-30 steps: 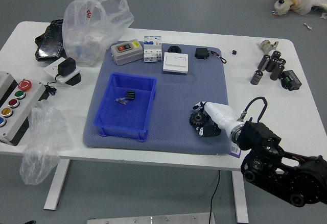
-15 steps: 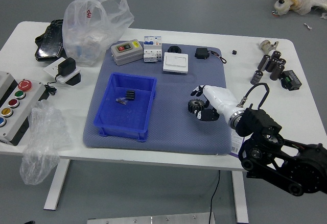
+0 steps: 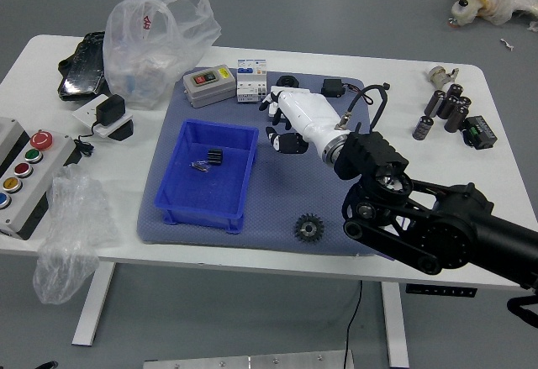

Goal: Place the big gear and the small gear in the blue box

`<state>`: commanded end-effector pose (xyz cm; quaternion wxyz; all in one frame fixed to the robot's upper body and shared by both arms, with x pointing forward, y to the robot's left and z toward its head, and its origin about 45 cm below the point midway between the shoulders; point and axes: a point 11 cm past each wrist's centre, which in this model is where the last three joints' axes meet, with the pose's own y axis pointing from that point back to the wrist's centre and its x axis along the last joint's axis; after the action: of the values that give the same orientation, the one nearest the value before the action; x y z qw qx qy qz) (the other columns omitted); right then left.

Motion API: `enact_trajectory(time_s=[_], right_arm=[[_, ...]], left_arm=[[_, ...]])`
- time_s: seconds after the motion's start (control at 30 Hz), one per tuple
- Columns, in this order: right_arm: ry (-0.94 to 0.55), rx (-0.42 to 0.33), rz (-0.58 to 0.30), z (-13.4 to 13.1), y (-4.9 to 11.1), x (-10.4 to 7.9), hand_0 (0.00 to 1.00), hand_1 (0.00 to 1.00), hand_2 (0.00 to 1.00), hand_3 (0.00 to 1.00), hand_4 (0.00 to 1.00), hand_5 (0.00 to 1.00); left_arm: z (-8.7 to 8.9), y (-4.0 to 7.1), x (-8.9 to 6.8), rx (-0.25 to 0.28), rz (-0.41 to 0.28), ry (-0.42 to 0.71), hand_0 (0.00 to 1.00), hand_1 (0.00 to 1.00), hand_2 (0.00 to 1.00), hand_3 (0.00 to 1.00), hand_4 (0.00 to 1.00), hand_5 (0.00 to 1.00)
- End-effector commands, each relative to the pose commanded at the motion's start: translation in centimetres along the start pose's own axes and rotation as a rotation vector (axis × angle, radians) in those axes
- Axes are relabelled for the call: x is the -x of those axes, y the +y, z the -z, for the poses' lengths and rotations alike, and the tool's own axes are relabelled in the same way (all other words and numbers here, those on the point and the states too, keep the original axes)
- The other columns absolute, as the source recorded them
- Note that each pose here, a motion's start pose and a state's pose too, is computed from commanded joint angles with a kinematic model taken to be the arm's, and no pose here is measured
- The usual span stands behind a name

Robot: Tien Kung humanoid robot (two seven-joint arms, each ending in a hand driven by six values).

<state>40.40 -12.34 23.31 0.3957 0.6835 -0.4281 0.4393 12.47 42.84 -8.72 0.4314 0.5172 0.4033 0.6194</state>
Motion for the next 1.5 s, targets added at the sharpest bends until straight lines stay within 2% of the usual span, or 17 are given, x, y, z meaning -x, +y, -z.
enact_trajectory(time_s=[0.07, 0.1, 0.43, 0.47, 0.57, 0.67, 0.7, 0.73, 0.87, 0.9, 1.03, 1.07, 1.23, 1.33, 1.5], right_arm=[[0.008, 0.012, -0.012, -0.5, 0.0, -0.4, 0.321, 0.467, 0.543, 0.711, 0.576, 0.023], [0.009, 0.020, -0.020, -0.8, -0.1, -0.6, 0.330, 0.501, 0.630, 0.728, 0.629, 0.059], [0.000, 0.045, -0.025, -1.7, 0.0, -0.4, 0.331, 0.501, 0.644, 0.729, 0.641, 0.075], [0.002, 0.052, -0.027, -1.9, 0.1, -0.4, 0.323, 0.491, 0.665, 0.753, 0.740, 0.156], [0.018, 0.095, -0.030, -2.9, 0.5, -0.7, 0.323, 0.491, 0.665, 0.753, 0.740, 0.156], [0.036, 0.159, -0.017, -4.2, 1.3, -1.3, 0.323, 0.491, 0.665, 0.753, 0.740, 0.156], [0.041, 0.181, -0.010, -4.7, 1.6, -1.5, 0.295, 0.459, 0.725, 0.784, 0.750, 0.169], [0.048, 0.205, -0.002, -5.3, 2.1, -1.7, 0.295, 0.459, 0.725, 0.784, 0.750, 0.169], [0.060, 0.242, 0.022, -7.5, 4.0, -1.9, 0.295, 0.459, 0.725, 0.784, 0.750, 0.169], [0.059, 0.252, 0.025, -8.0, 4.5, -1.8, 0.257, 0.409, 0.727, 0.780, 0.761, 0.179], [0.030, 0.271, 0.050, -10.5, 6.7, -0.1, 0.257, 0.409, 0.727, 0.780, 0.761, 0.179], [0.013, 0.270, 0.058, -10.8, 7.2, 0.4, 0.224, 0.395, 0.748, 0.779, 0.758, 0.174], [-0.100, 0.239, 0.039, -10.9, 8.9, 2.5, 0.224, 0.395, 0.748, 0.779, 0.758, 0.174], [-0.130, 0.227, 0.021, -10.7, 9.3, 3.0, 0.217, 0.381, 0.751, 0.776, 0.756, 0.176], [-0.101, 0.197, 0.043, -9.4, 8.7, 3.2, 0.218, 0.383, 0.766, 0.781, 0.756, 0.177]], left_arm=[[0.2, 0.0, 0.0, -0.005, 0.000, 0.001, 0.654, 0.593, 0.585, 0.740, 0.739, 0.635], [0.3, 0.0, 0.0, -0.007, 0.000, 0.002, 0.653, 0.593, 0.585, 0.742, 0.741, 0.635], [0.2, 0.0, 0.0, -0.001, 0.000, 0.001, 0.653, 0.593, 0.585, 0.742, 0.742, 0.637], [0.2, 0.0, 0.0, -0.001, 0.000, 0.001, 0.653, 0.593, 0.585, 0.743, 0.742, 0.636], [0.4, -0.1, 0.0, -0.006, 0.000, 0.002, 0.653, 0.593, 0.585, 0.743, 0.742, 0.636], [0.6, -0.1, 0.0, -0.011, -0.001, 0.004, 0.653, 0.593, 0.585, 0.743, 0.742, 0.636], [0.6, -0.1, -0.1, -0.010, -0.002, 0.005, 0.653, 0.593, 0.585, 0.742, 0.742, 0.637], [0.5, -0.1, -0.1, -0.009, -0.003, 0.007, 0.653, 0.593, 0.585, 0.742, 0.742, 0.637], [0.3, -0.1, -0.4, -0.002, -0.008, 0.012, 0.653, 0.593, 0.585, 0.742, 0.742, 0.637], [0.3, -0.1, -0.4, -0.002, -0.009, 0.013, 0.653, 0.593, 0.585, 0.742, 0.742, 0.637], [0.5, -0.1, -0.6, -0.008, -0.011, 0.012, 0.653, 0.593, 0.585, 0.742, 0.742, 0.637], [0.6, -0.1, -0.6, -0.009, -0.012, 0.011, 0.653, 0.593, 0.585, 0.741, 0.741, 0.637], [0.6, -0.1, -0.9, -0.011, -0.017, 0.006, 0.653, 0.593, 0.585, 0.741, 0.741, 0.637], [0.7, -0.1, -0.9, -0.011, -0.017, 0.008, 0.653, 0.593, 0.585, 0.741, 0.742, 0.637], [0.8, -0.1, -0.7, -0.014, -0.014, 0.011, 0.653, 0.593, 0.585, 0.741, 0.742, 0.638]])
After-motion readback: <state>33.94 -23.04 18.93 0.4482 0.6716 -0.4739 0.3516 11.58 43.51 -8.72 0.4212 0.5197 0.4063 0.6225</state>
